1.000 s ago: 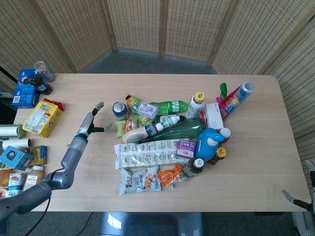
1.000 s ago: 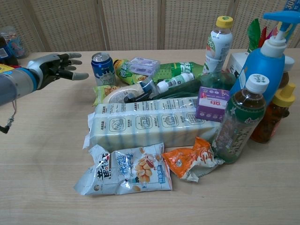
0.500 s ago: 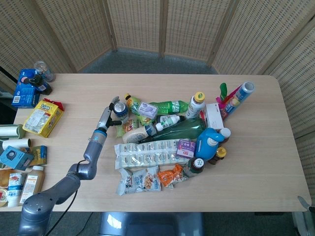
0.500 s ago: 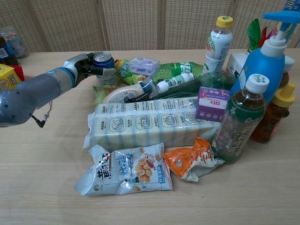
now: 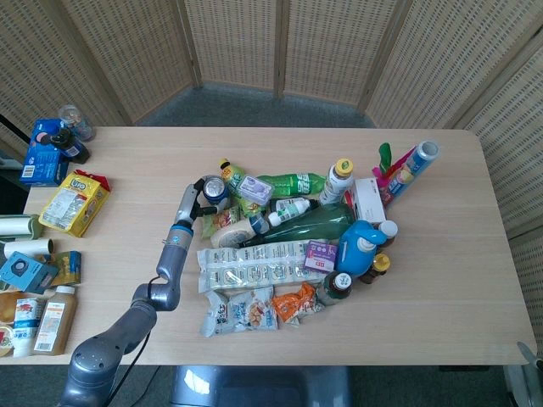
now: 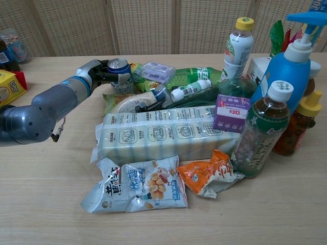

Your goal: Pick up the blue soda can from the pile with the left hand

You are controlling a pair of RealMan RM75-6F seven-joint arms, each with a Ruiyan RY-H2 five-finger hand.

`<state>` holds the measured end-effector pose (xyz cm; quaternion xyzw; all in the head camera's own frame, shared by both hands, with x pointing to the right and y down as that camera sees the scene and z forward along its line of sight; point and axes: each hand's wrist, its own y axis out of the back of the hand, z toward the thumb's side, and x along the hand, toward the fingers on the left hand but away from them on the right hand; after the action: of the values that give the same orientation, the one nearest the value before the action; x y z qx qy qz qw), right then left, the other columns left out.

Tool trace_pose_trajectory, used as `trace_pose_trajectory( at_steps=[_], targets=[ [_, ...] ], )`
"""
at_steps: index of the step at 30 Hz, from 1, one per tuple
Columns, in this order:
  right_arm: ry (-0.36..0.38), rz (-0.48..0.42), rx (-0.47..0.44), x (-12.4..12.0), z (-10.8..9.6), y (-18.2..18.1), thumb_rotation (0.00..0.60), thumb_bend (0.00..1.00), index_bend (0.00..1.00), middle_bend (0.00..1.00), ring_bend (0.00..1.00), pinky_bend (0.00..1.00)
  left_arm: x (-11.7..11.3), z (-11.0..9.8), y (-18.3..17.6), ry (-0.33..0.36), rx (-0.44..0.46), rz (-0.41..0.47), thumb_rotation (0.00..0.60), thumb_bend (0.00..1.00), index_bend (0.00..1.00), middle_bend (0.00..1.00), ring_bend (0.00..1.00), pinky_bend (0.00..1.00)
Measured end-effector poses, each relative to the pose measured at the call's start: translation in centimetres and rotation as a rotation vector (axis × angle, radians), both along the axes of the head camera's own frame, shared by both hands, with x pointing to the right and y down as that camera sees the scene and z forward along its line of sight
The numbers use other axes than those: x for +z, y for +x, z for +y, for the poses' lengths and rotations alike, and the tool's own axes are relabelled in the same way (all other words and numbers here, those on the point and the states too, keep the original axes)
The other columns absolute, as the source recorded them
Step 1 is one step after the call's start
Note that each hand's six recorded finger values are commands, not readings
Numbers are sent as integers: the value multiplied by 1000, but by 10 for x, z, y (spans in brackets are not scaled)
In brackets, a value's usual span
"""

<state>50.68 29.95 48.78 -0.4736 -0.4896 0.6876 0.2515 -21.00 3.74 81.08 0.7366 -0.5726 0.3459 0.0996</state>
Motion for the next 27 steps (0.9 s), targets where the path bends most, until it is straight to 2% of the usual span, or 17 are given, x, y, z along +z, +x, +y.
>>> trace_pose_trajectory(
  at_steps=[7, 16, 22, 27],
  targets=[
    [-1, -10, -3, 3, -2, -1, 491, 34, 0, 0, 0, 0, -3, 0, -17, 26, -64, 13, 600, 476, 426, 340, 413, 213],
    [-12, -43, -27, 16, -9, -6, 492, 36, 0, 0, 0, 0, -21, -1, -50, 117, -119, 62, 600, 463, 408, 329, 415, 229],
    [-18, -75, -55, 28, -17, -13, 493, 37, 0, 0, 0, 0, -45, -1, -66, 158, -116, 117, 600, 465, 409, 330, 414, 231],
    [-21, -99, -81, 35, -23, -19, 492, 36, 0, 0, 0, 0, -79, 1, -71, 192, -98, 168, 600, 464, 408, 332, 415, 233]
  ],
)
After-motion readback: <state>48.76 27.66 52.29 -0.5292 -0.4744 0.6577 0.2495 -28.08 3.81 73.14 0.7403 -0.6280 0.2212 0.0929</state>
